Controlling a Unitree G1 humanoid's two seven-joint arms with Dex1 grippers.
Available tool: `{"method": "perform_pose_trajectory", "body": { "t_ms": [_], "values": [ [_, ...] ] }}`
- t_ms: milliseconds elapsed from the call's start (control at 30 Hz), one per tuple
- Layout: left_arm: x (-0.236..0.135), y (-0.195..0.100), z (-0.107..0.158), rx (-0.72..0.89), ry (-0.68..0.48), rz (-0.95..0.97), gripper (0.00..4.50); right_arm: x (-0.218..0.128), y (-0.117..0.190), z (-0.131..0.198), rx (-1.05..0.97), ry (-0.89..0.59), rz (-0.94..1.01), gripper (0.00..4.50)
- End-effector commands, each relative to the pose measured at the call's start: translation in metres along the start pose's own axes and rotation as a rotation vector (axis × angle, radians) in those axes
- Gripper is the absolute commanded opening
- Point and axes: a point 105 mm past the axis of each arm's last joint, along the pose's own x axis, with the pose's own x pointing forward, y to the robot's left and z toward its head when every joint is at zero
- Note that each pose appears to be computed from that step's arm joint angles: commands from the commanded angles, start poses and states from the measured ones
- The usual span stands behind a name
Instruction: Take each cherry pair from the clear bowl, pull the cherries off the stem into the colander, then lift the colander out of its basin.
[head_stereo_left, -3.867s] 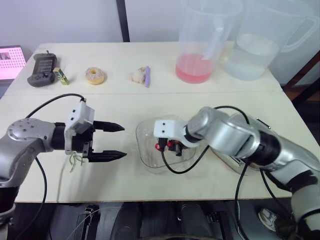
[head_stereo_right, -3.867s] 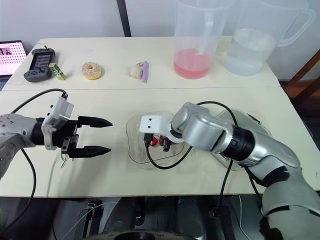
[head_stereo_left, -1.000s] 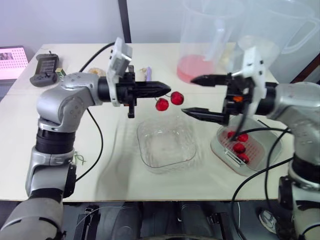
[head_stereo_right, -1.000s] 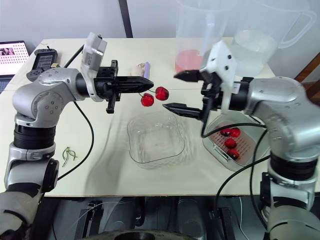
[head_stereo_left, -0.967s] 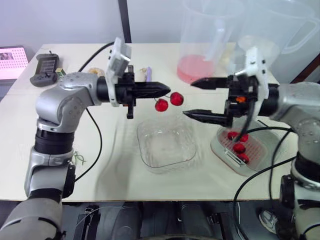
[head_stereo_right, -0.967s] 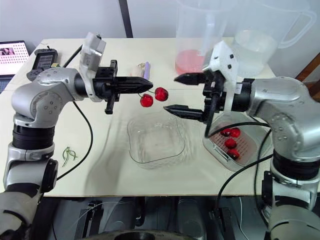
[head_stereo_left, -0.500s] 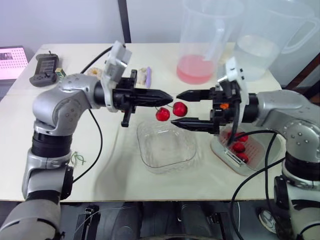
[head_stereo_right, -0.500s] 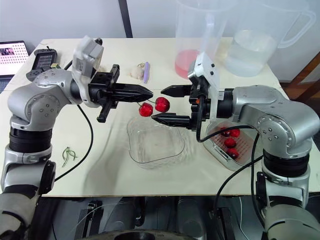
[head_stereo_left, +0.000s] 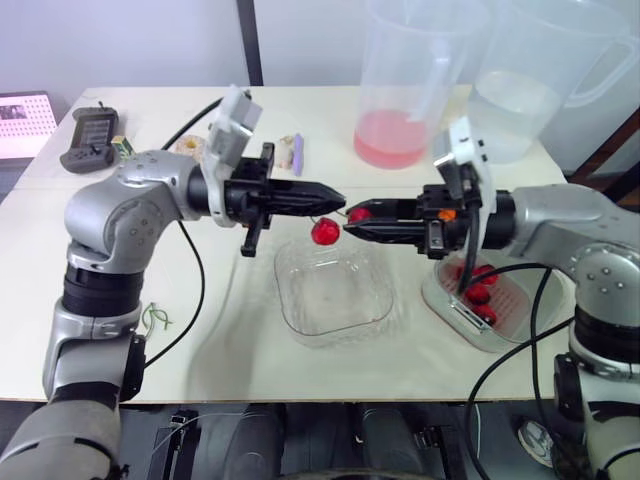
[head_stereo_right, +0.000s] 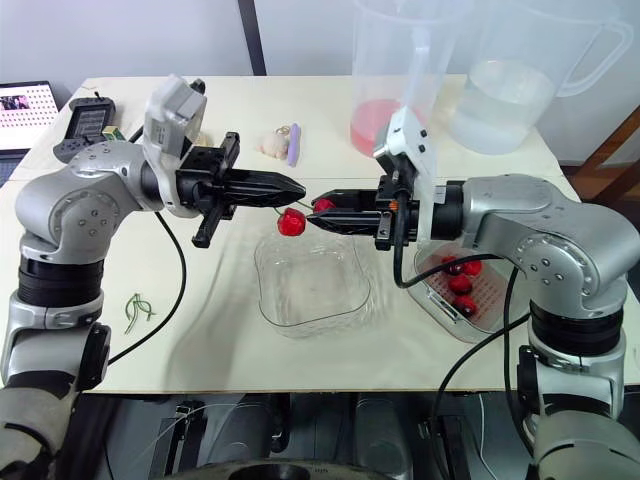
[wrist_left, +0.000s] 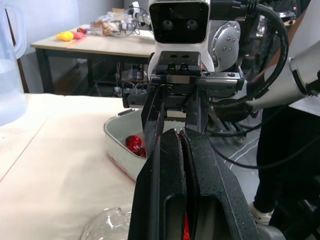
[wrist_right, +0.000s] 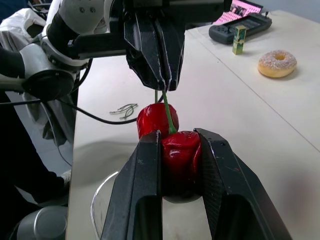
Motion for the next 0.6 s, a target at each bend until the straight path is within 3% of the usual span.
{"method": "perform_pose_trajectory", "body": {
  "t_ms": [33,400,500,600],
  "values": [
    [-0.002,-0.006,0.010,0.045,-0.012,-0.018,0.00,-0.014,-0.002,-0.004,-0.007,0.016,-0.016,0.55],
    [-0.005,-0.003,0.010,0.052,-0.014,0.004,0.00,-0.080,-0.027,-0.031,0.050,0.150,-0.207,0.55],
    [-0.005,-0.002,0.007,0.060,-0.011,0.015,0.00,-0.126,-0.056,-0.070,-0.032,0.428,-0.423,0.55],
    [-0.004,-0.002,0.006,0.060,-0.012,0.013,0.00,-0.145,-0.057,-0.094,-0.060,0.575,-0.434,0.55]
  ]
}}
